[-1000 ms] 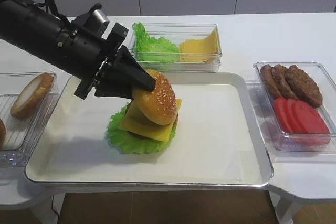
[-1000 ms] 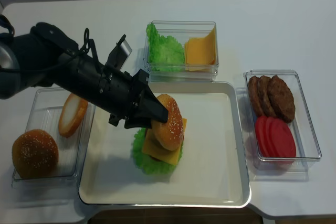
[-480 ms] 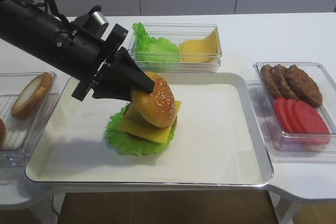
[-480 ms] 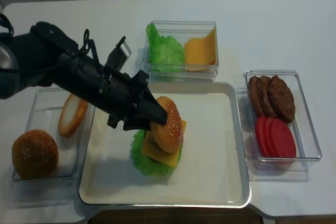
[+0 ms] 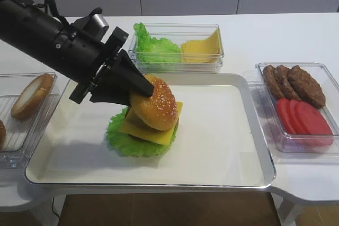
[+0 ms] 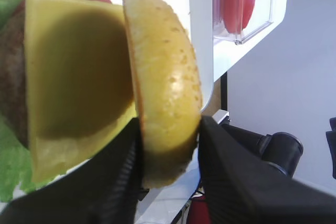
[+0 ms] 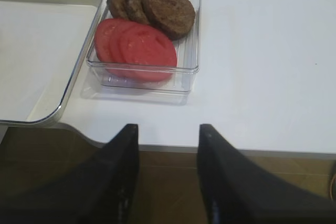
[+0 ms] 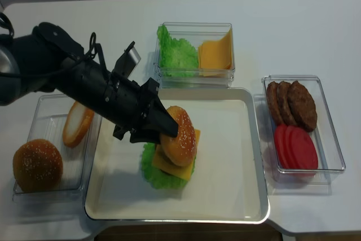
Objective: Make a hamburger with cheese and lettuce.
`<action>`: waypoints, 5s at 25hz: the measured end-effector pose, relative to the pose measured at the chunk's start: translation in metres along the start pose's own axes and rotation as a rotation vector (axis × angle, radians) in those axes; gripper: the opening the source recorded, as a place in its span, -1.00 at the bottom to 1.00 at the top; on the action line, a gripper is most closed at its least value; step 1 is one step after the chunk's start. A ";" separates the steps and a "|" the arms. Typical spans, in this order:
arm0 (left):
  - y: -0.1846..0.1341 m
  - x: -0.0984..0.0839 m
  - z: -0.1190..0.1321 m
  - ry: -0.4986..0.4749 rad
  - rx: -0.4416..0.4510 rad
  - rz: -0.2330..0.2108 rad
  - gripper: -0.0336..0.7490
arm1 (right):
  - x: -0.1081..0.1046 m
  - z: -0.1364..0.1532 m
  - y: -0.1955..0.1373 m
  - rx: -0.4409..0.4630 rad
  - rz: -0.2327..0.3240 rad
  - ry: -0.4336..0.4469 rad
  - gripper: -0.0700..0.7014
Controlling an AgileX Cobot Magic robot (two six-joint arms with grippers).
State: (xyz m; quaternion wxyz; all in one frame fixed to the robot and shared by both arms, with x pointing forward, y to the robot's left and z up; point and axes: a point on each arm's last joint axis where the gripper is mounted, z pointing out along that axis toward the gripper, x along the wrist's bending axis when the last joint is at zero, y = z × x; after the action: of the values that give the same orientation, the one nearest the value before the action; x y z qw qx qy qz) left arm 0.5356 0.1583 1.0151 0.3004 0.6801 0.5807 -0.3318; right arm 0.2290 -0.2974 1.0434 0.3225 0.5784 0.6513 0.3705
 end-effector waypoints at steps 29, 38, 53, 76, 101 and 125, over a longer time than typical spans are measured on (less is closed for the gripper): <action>0.009 0.003 -0.012 0.192 0.005 0.022 0.11 | 0.000 0.000 0.000 0.000 0.000 0.000 -0.04; 0.021 -0.013 -0.033 0.292 -0.058 0.062 0.13 | 0.000 0.000 0.000 0.000 0.000 0.000 -0.04; -0.007 -0.033 -0.082 0.592 -0.180 0.081 0.13 | 0.000 0.000 0.000 0.000 0.000 0.000 -0.04; -0.158 -0.085 -0.170 0.820 -0.582 0.260 0.13 | 0.000 0.000 0.000 0.000 0.000 0.000 -0.04; -0.315 -0.019 -0.141 0.806 -0.843 0.369 0.05 | 0.000 0.000 0.000 0.000 0.000 0.000 -0.04; -0.326 0.034 -0.102 0.797 -0.900 0.419 0.05 | 0.000 0.000 0.000 0.000 0.000 0.000 -0.04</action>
State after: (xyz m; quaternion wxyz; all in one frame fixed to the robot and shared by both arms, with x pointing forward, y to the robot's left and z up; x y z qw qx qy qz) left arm 0.2276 0.3069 1.0419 0.3762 0.6576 0.5852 0.2890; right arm 0.2290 -0.2974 1.0434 0.3224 0.5785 0.6512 0.3706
